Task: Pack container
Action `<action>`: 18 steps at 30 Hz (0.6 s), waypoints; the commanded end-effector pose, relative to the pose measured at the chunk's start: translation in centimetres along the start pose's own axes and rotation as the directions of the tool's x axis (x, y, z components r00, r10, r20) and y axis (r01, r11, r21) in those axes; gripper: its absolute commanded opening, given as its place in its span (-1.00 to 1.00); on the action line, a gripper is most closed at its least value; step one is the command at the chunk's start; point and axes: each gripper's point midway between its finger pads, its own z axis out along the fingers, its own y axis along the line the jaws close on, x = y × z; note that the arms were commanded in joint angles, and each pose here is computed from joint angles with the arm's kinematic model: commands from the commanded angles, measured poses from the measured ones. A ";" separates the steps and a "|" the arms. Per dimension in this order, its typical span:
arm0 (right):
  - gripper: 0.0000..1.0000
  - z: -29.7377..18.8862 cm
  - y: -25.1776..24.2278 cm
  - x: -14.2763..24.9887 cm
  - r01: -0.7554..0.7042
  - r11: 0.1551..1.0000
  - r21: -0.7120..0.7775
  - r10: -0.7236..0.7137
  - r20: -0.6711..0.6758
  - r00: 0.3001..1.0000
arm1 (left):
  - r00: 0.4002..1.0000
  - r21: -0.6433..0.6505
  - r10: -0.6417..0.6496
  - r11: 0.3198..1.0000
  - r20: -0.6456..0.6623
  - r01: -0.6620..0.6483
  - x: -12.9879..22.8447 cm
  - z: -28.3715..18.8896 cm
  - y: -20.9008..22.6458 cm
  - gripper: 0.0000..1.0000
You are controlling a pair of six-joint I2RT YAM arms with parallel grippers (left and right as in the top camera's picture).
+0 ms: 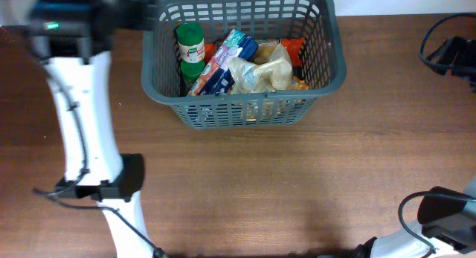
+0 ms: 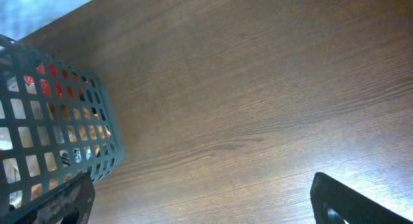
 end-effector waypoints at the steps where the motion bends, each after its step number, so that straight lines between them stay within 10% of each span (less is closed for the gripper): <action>1: 0.97 -0.2 0.2 0.0 -0.006 1.000 -0.008 0.007 0.007 1.000 | 0.973 -0.122 -0.218 0.971 -0.080 0.207 2.8 1.1 6.0 0.99; 18: 0.97 -0.2 0.2 0.0 -0.006 1.000 -0.008 0.007 0.007 1.000 | 0.790 -0.264 -0.495 0.867 -0.362 0.423 13.7 6.5 14.9 0.98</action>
